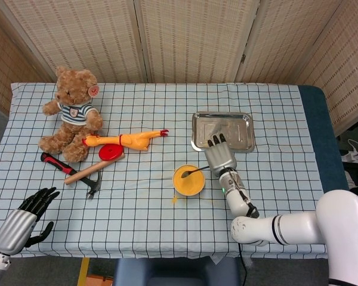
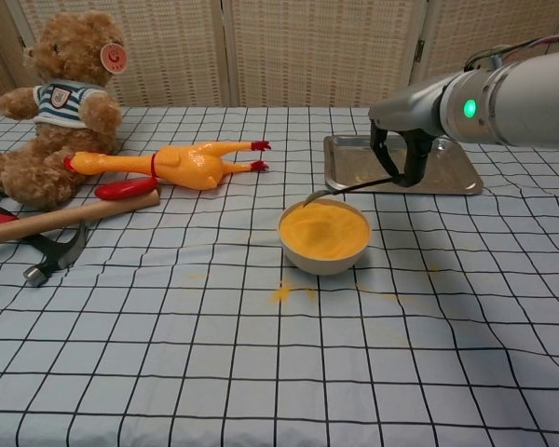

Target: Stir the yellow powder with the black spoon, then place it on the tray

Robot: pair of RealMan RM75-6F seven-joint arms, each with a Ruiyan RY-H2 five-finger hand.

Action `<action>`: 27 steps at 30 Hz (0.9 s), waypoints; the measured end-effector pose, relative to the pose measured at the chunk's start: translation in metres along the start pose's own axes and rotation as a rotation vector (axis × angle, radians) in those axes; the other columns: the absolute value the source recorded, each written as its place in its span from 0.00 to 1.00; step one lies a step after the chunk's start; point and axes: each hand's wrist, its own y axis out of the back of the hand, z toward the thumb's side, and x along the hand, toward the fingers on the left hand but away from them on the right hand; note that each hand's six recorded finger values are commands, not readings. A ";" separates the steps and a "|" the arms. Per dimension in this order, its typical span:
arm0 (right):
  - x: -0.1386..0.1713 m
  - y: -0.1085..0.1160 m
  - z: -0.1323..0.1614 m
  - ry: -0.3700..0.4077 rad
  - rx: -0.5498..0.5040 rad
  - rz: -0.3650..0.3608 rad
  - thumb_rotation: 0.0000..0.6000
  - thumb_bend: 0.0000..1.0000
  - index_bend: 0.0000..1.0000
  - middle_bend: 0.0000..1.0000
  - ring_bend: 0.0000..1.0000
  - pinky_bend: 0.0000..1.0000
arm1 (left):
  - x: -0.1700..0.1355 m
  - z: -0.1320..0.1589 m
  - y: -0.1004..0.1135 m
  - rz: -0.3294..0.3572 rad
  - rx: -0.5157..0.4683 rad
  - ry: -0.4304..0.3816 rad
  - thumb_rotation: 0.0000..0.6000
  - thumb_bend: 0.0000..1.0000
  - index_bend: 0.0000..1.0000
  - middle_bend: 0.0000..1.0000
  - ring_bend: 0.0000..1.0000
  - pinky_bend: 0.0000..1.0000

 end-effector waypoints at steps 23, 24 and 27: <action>-0.087 -0.023 -0.108 -0.367 -0.077 -0.118 1.00 0.86 1.00 0.13 0.00 0.00 | 0.007 -0.009 -0.007 -0.025 0.011 0.043 1.00 0.48 0.00 0.00 0.00 0.16; -0.091 -0.026 -0.109 -0.374 -0.082 -0.108 1.00 0.86 1.00 0.13 0.00 0.00 | 0.007 -0.009 -0.007 -0.025 0.011 0.045 1.00 0.48 0.00 0.00 0.00 0.16; -0.101 -0.034 -0.108 -0.383 -0.099 -0.083 1.00 0.86 0.92 0.13 0.00 0.00 | 0.008 -0.011 -0.007 -0.027 0.012 0.054 1.00 0.48 0.00 0.00 0.00 0.17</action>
